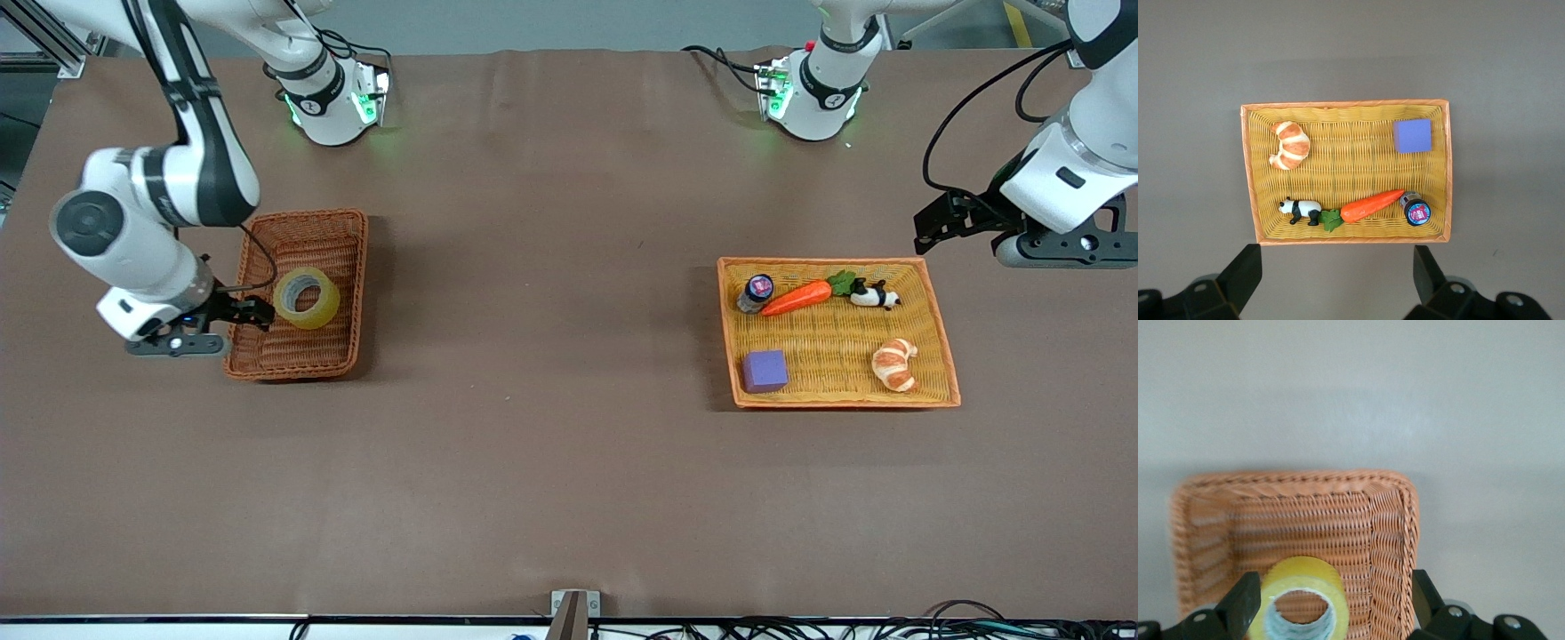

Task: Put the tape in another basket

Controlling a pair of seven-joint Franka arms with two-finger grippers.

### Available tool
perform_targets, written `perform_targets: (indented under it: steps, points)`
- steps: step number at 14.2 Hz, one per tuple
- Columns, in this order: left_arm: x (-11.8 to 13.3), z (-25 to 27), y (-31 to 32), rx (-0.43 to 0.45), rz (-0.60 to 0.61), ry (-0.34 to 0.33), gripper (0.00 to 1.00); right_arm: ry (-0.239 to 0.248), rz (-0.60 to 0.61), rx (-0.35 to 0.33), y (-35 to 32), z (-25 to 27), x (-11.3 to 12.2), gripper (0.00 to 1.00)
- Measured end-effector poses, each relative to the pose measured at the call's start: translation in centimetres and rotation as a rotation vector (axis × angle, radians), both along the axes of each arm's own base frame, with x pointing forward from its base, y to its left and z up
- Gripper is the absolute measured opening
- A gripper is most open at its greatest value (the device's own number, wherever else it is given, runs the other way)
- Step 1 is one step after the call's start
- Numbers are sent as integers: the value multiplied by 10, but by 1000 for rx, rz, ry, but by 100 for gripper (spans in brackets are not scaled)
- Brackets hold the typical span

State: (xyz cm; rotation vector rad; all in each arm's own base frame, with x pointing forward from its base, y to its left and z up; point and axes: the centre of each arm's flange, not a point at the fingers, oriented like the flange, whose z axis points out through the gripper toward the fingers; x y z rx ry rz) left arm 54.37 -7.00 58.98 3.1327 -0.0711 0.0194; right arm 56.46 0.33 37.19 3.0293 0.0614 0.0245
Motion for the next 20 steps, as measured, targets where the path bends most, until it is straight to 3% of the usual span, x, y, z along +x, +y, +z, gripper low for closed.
perform_targets:
  steps: [4,9,13,16,20]
  points:
    - [1,-1,0,0,0,2,100,11,-32,25,5,95,19,100]
    - [3,-3,0,0,0,6,100,6,-50,41,7,194,23,100]
    - [3,-3,1,0,1,5,100,25,-67,47,1,240,13,100]
    - [3,-4,1,0,1,4,100,3,-69,62,-4,270,-5,100]
    - [3,-2,-3,1,-7,1,100,3,-73,70,-7,273,-9,100]
